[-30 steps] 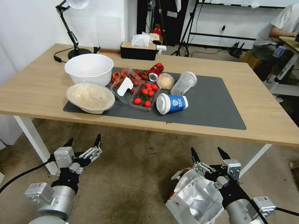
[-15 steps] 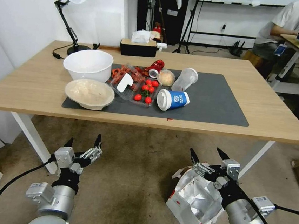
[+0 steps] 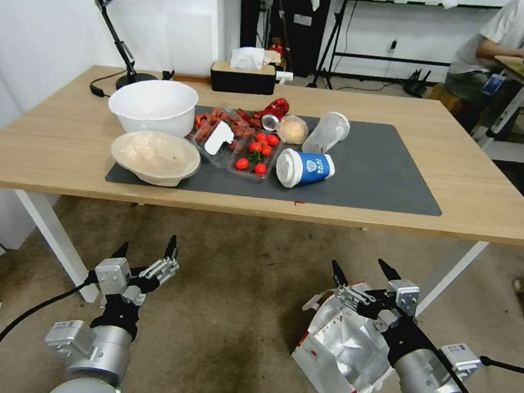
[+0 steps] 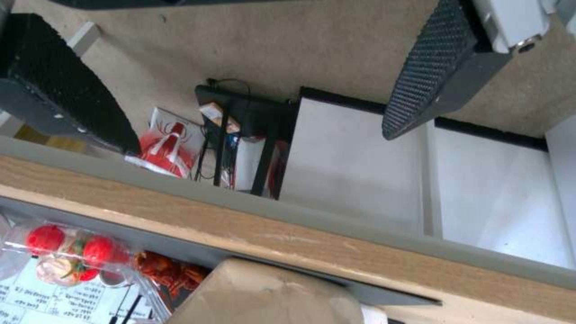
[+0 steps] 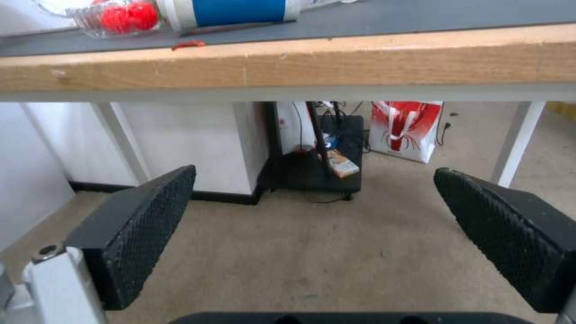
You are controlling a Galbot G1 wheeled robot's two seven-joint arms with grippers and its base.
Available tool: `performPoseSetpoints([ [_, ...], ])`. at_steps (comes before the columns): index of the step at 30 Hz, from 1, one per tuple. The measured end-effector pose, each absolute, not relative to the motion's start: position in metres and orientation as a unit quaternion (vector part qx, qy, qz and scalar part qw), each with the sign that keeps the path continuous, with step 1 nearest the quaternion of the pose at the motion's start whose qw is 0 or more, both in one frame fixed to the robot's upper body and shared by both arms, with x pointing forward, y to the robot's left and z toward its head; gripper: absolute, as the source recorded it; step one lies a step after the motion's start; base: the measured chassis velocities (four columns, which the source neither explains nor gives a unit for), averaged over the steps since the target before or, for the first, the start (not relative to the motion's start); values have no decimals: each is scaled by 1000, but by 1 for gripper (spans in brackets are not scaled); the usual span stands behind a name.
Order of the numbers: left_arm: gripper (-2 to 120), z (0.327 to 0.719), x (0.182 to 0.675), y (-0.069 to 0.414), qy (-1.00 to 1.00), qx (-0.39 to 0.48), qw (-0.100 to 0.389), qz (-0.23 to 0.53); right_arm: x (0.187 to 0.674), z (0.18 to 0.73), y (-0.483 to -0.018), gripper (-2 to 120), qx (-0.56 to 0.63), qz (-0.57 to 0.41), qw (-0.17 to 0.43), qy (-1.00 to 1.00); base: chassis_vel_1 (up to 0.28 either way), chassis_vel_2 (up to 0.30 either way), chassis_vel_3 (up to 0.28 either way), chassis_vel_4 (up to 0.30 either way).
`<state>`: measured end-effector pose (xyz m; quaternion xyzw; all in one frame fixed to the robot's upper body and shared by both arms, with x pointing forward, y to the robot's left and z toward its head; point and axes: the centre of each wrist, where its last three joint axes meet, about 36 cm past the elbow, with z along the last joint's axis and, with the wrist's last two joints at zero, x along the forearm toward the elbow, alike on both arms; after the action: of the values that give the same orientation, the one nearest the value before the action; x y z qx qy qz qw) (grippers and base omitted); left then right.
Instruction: Pick up the food delivery bag from the floor and place it on the table.
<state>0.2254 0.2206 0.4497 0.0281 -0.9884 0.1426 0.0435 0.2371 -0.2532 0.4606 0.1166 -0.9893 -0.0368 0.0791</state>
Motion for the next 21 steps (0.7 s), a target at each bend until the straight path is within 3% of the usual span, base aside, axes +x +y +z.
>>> performPoseSetpoints([
  [21, 100, 444, 225, 222, -991, 12, 32, 132, 240, 452, -258, 100, 124, -54, 48, -990, 0, 0, 0, 0],
])
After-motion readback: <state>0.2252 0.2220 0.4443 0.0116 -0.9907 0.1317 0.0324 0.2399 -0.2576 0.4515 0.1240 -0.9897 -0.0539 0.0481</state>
